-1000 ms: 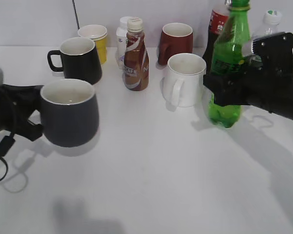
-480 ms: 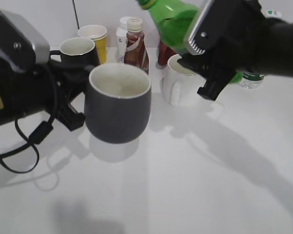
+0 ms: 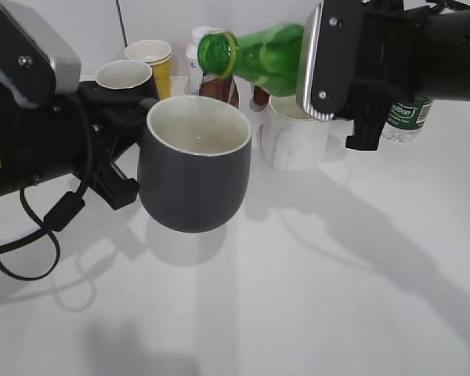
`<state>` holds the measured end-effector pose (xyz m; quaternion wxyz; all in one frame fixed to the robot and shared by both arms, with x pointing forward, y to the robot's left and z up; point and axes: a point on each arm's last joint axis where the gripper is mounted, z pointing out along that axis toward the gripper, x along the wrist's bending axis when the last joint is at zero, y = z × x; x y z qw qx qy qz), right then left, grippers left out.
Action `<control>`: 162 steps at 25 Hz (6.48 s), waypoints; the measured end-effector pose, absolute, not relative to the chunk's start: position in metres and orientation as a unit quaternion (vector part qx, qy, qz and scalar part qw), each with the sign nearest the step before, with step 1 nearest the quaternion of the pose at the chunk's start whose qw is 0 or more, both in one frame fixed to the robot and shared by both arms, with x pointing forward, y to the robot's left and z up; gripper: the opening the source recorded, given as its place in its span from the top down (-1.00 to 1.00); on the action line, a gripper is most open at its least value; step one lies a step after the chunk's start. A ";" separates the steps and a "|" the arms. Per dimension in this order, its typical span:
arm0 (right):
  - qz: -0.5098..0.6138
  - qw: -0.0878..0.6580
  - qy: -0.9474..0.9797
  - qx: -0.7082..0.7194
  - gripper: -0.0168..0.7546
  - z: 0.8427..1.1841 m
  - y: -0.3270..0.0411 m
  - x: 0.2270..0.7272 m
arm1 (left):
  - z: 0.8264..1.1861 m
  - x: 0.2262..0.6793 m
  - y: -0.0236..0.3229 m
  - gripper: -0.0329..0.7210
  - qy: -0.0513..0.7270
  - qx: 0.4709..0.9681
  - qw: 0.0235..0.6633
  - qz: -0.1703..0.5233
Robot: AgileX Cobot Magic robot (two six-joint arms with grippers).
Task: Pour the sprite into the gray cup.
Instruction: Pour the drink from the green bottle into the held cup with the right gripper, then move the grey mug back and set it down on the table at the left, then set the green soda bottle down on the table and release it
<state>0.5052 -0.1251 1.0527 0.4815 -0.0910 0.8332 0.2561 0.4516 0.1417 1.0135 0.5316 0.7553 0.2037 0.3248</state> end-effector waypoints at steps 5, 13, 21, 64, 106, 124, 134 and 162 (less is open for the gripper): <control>0.226 0.496 0.826 -0.142 -0.15 1.053 -0.125 0.505 | 1.016 0.449 0.142 0.78 0.201 0.757 0.531 0.325; 0.199 0.509 0.816 -0.188 -0.15 1.053 -0.125 0.505 | 1.016 0.449 0.142 0.78 0.200 0.757 0.530 0.325; 0.186 0.514 0.811 -0.209 -0.15 1.053 -0.125 0.505 | 1.016 0.449 0.141 0.78 0.197 0.759 0.529 0.325; 0.159 0.547 0.779 -0.262 -0.15 1.068 -0.121 0.510 | 1.012 0.441 0.134 0.78 0.170 0.778 0.517 0.314; 0.310 0.462 0.831 0.010 -0.15 1.062 -0.124 0.509 | 1.020 0.456 0.150 0.78 0.245 0.729 0.546 0.334; 0.539 0.320 0.652 0.427 -0.15 1.030 -0.184 0.488 | 0.927 0.531 0.233 0.78 0.426 0.638 0.469 0.438; 0.539 0.324 0.666 0.402 -0.15 1.027 -0.184 0.482 | 0.896 0.534 0.236 0.77 0.435 0.632 0.467 0.440; 0.557 0.373 0.589 0.452 -0.15 0.947 -0.218 0.514 | 0.931 0.467 0.248 0.27 0.437 0.646 0.463 0.422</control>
